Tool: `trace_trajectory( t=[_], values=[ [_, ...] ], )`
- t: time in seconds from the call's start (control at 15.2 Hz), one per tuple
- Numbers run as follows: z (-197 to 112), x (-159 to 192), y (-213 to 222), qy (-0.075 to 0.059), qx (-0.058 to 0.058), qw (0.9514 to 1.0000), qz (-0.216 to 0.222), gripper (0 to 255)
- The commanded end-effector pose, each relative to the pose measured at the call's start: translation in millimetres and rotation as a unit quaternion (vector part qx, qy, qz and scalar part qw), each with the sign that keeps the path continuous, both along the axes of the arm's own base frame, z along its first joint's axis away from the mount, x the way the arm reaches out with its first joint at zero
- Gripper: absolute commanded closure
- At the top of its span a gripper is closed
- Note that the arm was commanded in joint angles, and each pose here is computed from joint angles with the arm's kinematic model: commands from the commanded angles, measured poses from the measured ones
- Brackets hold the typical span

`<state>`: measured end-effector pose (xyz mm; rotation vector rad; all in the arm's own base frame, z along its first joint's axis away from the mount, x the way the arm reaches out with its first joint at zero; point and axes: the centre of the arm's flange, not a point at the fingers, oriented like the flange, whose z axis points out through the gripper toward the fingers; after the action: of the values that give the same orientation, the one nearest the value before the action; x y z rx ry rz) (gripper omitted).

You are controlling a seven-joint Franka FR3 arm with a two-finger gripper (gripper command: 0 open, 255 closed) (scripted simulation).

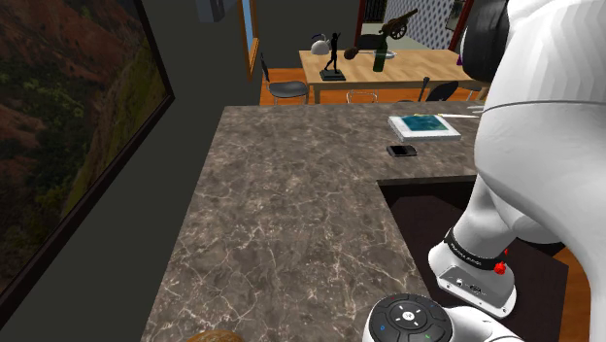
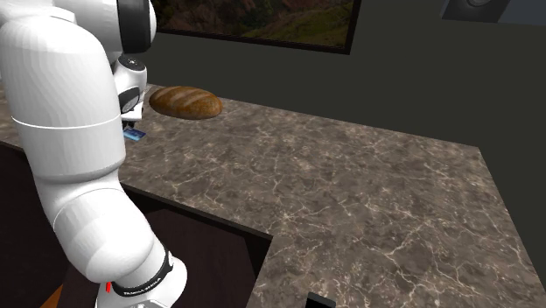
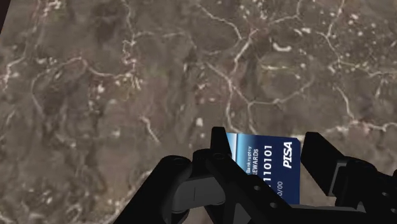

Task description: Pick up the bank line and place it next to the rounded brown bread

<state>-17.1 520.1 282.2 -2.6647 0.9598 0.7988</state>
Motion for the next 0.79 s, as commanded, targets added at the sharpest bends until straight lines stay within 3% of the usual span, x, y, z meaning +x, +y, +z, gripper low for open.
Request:
trace_trajectory(
  t=[0.0, 0.26, 0.33, 0.73],
  values=[
    [-1, 0, 0, 0.000, 0.000, 1.0000, 0.000, 255],
    [-1, 0, 0, 0.000, 0.000, 1.0000, 0.000, 255],
    [-1, 0, 0, 0.000, 0.000, 1.0000, 0.000, 0],
    [10, 6, -5, 0.000, 0.000, 1.0000, 0.000, 0]
  ],
)
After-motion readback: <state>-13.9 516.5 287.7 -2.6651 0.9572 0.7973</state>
